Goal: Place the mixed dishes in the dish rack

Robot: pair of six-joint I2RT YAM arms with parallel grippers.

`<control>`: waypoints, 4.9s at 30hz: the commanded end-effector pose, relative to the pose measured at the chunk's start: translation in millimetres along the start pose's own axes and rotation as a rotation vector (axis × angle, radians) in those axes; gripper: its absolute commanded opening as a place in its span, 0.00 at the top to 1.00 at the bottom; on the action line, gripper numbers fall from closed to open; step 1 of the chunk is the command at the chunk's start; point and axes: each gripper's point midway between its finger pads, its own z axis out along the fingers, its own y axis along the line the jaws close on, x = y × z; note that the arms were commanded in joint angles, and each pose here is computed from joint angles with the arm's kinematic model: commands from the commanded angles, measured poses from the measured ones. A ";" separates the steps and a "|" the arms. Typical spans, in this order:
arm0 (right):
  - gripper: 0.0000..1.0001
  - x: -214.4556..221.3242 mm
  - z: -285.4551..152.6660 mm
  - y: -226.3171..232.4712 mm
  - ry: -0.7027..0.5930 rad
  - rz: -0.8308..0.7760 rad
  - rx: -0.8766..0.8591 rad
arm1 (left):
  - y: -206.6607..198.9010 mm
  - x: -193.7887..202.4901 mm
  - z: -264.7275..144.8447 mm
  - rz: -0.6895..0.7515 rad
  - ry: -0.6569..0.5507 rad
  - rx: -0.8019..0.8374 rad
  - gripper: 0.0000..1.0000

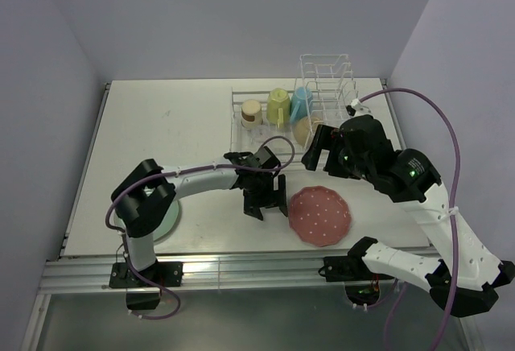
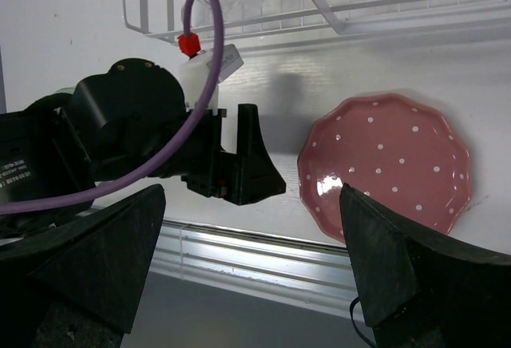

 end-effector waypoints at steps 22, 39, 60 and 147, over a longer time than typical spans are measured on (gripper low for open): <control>0.03 -3.1 -22.9 -22.0 -0.066 0.023 0.026 | -29.6 -27.1 57.1 0.110 -0.053 -0.080 0.32; 0.03 -7.3 -36.7 -37.3 -0.123 0.010 0.058 | 26.9 -8.5 115.2 0.098 0.019 -0.276 0.83; 0.03 -2.7 -9.0 -16.4 -0.061 -0.038 0.001 | 49.8 -4.8 -20.5 0.240 -0.258 -0.250 1.00; 0.47 154.1 55.7 119.3 0.632 -0.775 -1.013 | 8.9 27.3 -251.3 0.619 -0.693 0.251 1.00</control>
